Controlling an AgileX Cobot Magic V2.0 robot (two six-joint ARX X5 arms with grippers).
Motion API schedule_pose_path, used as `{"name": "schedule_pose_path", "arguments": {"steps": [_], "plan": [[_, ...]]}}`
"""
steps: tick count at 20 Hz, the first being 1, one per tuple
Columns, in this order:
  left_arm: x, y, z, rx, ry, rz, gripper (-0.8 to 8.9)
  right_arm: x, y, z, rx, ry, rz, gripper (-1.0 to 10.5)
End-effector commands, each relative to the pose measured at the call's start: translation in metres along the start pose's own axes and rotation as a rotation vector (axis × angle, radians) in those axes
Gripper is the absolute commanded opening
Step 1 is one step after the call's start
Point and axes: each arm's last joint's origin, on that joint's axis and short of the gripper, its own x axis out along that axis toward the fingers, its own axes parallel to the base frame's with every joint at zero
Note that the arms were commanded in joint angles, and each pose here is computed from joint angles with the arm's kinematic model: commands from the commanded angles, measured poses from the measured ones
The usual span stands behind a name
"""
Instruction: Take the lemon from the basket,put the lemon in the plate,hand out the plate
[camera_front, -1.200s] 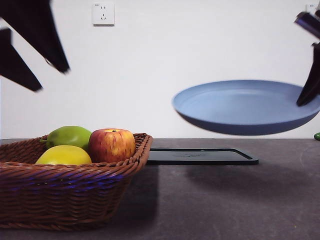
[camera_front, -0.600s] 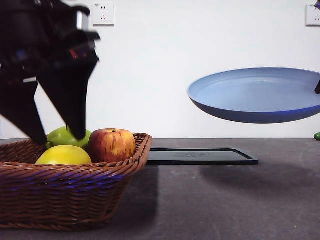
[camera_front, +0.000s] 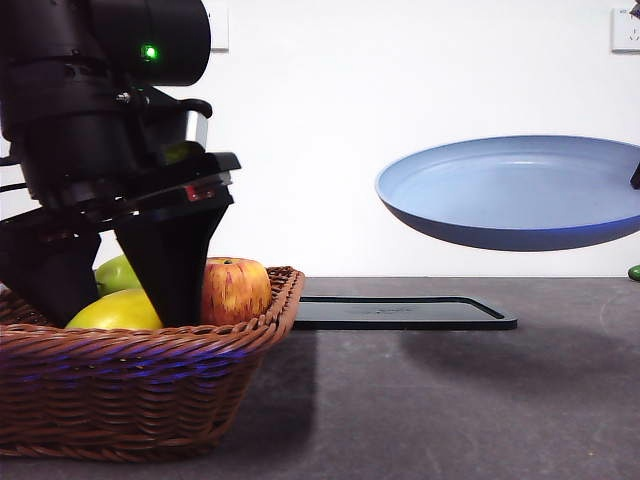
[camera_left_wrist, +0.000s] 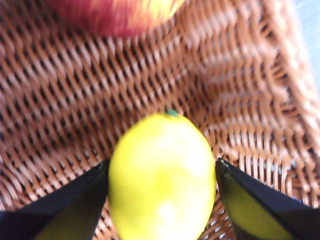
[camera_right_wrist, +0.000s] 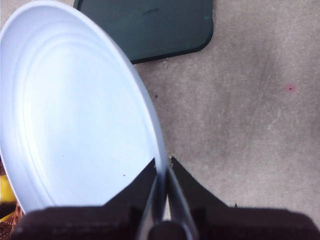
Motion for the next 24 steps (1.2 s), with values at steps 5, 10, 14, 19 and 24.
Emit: {"name": "schedule_pose_path", "arguments": {"steps": [5, 10, 14, 19, 24], "plan": [[0.001, -0.004, 0.002, 0.044, 0.002, -0.007, 1.76, -0.002, 0.002, 0.005, -0.014, -0.016, 0.011, 0.0], [-0.024, -0.010, 0.010, 0.096, -0.016, -0.035, 1.76, -0.001, 0.002, 0.005, -0.004, -0.015, 0.007, 0.0], [-0.083, -0.030, 0.022, 0.174, -0.148, -0.226, 1.76, 0.002, 0.005, 0.004, 0.057, 0.010, 0.021, 0.0], [-0.136, -0.067, 0.030, 0.307, -0.300, -0.356, 1.76, 0.013, 0.032, -0.006, 0.038, 0.102, 0.097, 0.0], [-0.135, -0.097, 0.021, 0.468, -0.359, -0.270, 1.78, 0.031, 0.059, -0.021, 0.002, 0.246, 0.165, 0.0]]}}
